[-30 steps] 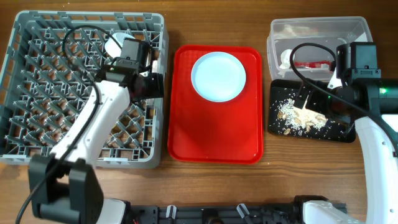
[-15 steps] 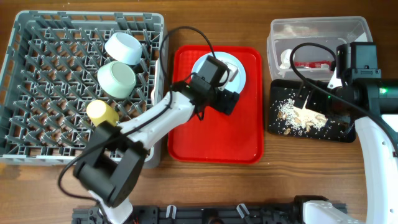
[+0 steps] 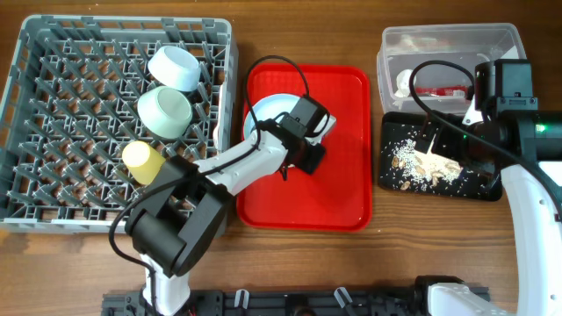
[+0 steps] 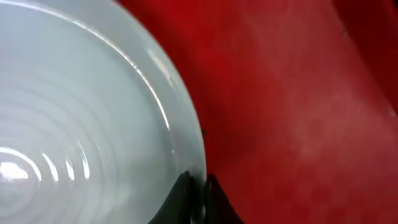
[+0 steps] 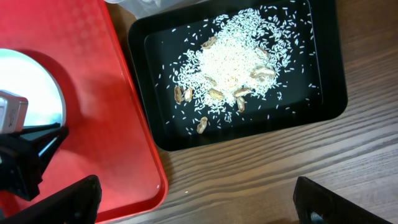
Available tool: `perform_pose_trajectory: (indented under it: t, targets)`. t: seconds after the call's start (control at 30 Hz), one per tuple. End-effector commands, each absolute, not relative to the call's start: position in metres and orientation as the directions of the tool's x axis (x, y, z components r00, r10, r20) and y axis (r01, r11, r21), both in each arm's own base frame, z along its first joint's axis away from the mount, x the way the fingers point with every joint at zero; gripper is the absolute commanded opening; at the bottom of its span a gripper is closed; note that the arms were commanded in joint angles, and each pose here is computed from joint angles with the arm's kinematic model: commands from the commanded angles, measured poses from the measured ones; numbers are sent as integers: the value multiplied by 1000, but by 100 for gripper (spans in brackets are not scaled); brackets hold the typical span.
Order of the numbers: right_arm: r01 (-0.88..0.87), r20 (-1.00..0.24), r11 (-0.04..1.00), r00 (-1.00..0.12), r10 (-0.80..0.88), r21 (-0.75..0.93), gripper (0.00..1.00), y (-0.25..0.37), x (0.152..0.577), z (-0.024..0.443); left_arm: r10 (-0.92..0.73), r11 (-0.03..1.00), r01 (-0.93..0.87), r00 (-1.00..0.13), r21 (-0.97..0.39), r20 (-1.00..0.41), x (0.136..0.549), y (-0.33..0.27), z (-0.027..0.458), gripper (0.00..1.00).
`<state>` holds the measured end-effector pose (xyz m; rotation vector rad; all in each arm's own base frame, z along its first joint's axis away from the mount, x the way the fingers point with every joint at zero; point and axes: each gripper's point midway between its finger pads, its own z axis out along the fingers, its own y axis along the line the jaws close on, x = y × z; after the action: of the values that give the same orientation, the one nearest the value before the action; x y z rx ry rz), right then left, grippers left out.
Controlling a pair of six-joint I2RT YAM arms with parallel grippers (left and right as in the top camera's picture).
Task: Sort waste into correct bins and load items into the dishwasher rack
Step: 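Grasp the white plate edge with the left gripper, then stand the white plate upright in the rack with the left gripper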
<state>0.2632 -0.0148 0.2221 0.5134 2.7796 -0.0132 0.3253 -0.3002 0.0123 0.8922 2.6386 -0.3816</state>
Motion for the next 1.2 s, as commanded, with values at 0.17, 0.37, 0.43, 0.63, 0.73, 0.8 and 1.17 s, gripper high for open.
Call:
perform_pose_trajectory:
  t: [0.17,0.37,0.43,0.63,0.73,0.8,1.17]
  targets:
    - [351,-299,935,-887,351,53,100,-14,265,222,494,768,620,-733,-162,-466,331,-312,49,4]
    - [348,-300,936,-889,347,53,100,-14,265,222,307,754,619,-628,-220,-715,336,-306,195,4]
    - [348,-300,936,-889,347,53,100,-14,265,222,256,763,607,-597,-220,-760,340,-292,225,4]
    - [349,-300,936,-888,348,53,100,-14,265,222,-97,739,497,-590,-455,-802,359,-191,321,4]
    - [349,-300,936,-888,348,53,100,-14,265,222,-170,655,477,-662,-586,-730,367,-164,319,4]
    - [349,-300,936,-888,348,53,100,-14,265,222,-210,610,440,-713,-659,-669,378,-145,307,4]
    - [351,-303,935,-886,351,55,100,-14,266,222,-324,591,204,-826,-781,-461,429,-82,216,100]
